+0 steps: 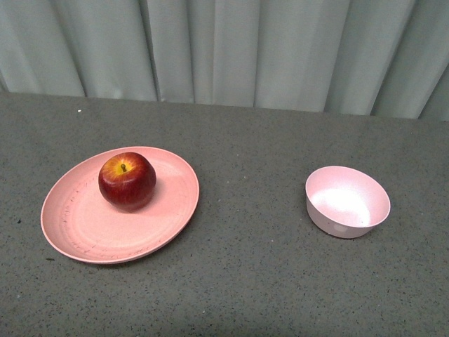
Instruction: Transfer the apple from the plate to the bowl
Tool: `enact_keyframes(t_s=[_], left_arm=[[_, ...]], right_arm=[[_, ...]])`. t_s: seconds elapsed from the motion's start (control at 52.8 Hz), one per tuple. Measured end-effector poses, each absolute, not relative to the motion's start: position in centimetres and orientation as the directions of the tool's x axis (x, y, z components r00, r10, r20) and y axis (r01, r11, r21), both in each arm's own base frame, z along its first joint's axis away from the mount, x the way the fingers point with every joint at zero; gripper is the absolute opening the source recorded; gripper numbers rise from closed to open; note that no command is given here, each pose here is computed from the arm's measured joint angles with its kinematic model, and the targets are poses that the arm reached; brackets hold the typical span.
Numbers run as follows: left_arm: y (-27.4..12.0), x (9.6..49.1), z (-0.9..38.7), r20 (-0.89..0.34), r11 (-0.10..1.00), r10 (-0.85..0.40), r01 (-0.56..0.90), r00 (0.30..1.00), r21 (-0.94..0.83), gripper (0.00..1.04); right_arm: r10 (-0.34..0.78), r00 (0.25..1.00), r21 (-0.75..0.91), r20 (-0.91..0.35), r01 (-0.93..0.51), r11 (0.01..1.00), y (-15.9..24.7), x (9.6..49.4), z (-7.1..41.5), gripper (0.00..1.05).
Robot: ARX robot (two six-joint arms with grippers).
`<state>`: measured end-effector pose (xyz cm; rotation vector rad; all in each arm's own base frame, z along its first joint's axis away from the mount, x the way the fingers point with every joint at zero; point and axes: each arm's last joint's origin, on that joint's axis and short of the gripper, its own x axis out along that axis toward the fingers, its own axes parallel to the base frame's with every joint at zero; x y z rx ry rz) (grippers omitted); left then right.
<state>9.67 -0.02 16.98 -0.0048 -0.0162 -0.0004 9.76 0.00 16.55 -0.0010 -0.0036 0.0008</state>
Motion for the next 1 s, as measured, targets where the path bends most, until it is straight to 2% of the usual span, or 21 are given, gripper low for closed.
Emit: enact_keyframes(t_s=[1.003], left_arm=[[-0.02,9.67,16.98,0.016,1.000,0.000,0.000,1.000,-0.005,0.98]], right_arm=[[0.001,1.000,-0.001,0.004,-0.001,1.000,0.00,9.76,16.55,0.95]])
